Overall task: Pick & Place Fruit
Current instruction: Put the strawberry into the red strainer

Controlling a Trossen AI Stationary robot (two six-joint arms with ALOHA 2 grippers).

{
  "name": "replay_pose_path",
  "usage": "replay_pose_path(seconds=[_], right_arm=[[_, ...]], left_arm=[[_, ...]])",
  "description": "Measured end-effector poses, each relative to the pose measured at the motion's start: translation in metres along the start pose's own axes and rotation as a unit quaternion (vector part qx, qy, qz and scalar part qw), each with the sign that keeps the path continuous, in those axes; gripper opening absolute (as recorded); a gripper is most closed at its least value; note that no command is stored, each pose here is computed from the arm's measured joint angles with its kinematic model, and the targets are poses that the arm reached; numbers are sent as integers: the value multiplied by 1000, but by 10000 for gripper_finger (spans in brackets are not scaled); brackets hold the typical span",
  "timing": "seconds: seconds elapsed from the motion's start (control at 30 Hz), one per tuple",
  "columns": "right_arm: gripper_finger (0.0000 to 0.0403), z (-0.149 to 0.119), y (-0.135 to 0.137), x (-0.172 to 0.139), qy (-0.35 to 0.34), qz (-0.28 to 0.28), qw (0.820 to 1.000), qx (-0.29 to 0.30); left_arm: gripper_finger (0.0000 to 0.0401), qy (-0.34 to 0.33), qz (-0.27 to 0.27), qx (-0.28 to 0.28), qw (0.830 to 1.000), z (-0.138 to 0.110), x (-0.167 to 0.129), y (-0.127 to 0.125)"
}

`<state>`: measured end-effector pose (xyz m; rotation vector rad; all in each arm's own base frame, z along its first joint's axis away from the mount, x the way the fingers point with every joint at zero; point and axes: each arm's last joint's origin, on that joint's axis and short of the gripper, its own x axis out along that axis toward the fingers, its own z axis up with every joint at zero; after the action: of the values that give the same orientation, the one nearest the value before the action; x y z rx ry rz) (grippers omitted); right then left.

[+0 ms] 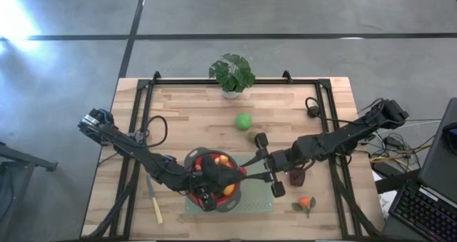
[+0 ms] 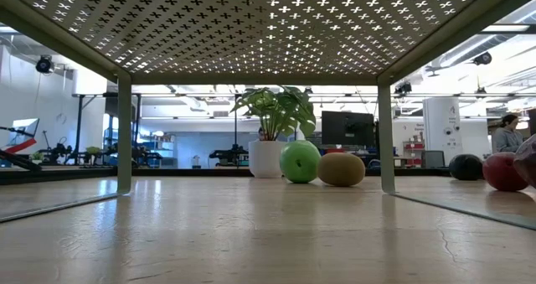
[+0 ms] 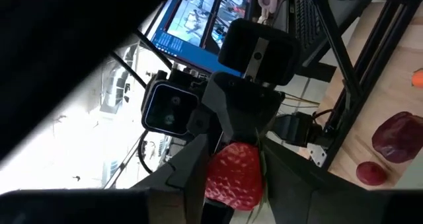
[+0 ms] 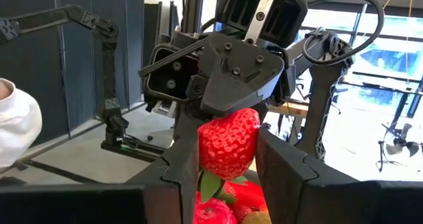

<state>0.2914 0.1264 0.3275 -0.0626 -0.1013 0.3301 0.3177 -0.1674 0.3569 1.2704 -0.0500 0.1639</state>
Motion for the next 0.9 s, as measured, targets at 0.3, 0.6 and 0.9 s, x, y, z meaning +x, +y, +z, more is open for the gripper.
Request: replay_pose_path(seconds=[0.3,0.6,0.9], right_arm=[[119,0,1,0,1,10,1000,1],[122,0,1,0,0,16,1000,2],[112,0,1,0,0,17,1000,2]], left_arm=[[166,12,5,-7,1000,-1,0,1],[187,14,12,-8,1000,-1,0,3],[205,35,19,-24,999,-3,0,4]])
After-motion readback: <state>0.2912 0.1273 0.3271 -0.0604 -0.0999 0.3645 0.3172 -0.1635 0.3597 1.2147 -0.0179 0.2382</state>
